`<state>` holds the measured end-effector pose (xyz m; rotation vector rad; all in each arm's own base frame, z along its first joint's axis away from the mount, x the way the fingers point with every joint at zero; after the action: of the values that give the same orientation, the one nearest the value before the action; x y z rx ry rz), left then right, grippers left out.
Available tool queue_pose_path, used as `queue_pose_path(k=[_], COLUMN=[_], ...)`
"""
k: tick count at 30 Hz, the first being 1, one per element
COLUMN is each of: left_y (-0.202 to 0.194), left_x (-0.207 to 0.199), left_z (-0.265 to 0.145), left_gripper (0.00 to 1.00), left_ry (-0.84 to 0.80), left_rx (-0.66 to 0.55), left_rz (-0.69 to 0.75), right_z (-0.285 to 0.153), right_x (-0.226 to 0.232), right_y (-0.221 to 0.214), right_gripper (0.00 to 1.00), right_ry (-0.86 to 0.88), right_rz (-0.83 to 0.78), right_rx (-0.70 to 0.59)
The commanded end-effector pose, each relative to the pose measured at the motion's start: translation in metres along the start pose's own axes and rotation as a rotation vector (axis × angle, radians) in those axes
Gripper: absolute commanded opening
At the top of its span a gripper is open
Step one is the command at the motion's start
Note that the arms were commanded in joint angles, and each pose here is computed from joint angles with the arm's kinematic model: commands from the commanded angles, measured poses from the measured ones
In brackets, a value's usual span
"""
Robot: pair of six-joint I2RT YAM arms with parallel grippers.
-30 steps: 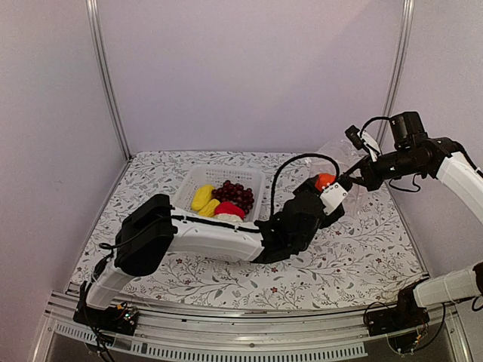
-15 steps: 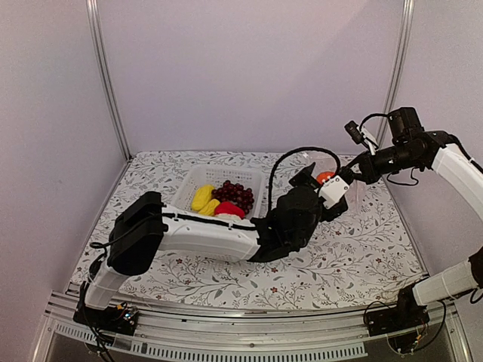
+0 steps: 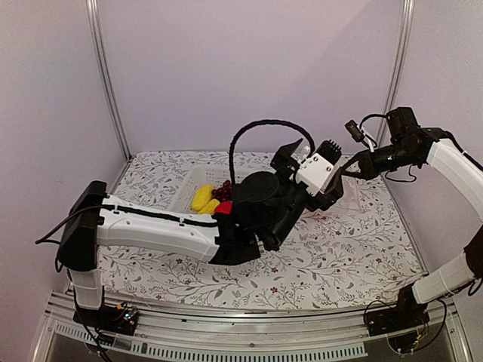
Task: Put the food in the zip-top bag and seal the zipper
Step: Place the fake vegetable in the zipper food storage bag, then pick up the fake fruit from the bin.
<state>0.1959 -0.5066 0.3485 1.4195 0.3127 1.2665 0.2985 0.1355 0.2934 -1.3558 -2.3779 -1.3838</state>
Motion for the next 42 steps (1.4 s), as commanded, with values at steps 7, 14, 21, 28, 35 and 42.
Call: queue_pose_path(k=[7, 14, 21, 28, 35, 42], left_y=[-0.038, -0.08, -0.118, -0.151, -0.177, -0.208], left_x=[0.031, 0.04, 0.056, 0.084, 0.124, 0.146], left_z=[-0.06, -0.093, -0.118, -0.122, -0.113, -0.106], left_gripper=[0.99, 0.98, 0.96, 0.93, 0.92, 0.9], left_ry=[-0.035, -0.07, -0.104, -0.099, -0.074, -0.071], left_rx=[0.163, 0.341, 0.517, 0.681, 0.775, 0.899], left_rz=[-0.111, -0.139, -0.226, -0.26, -0.37, -0.464], right_z=[-0.043, -0.073, -0.088, -0.046, -0.023, -0.015], right_x=[-0.028, -0.047, -0.049, -0.047, -0.043, -0.032], right_y=[0.038, 0.055, 0.059, 0.021, -0.01, -0.032], right_gripper=[0.0, 0.0, 0.0, 0.0, 0.0, 0.0], right_ry=[-0.282, -0.527, -0.624, -0.405, -0.261, -0.167], right_rz=[-0.043, -0.082, -0.126, -0.119, -0.125, -0.156], right_rx=[-0.154, -0.223, -0.287, -0.24, -0.209, -0.217])
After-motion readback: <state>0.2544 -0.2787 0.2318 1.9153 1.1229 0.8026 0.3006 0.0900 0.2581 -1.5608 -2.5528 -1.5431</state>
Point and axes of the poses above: each gripper's point midway between its finger pads, its own z axis out along the fingers, its own x axis along the line the jaws close on, y = z × x, the point moved 5 cm from there along -z, back along the fingers, and after that the axes turned 8 degrees about z, right-handed, at the moved point
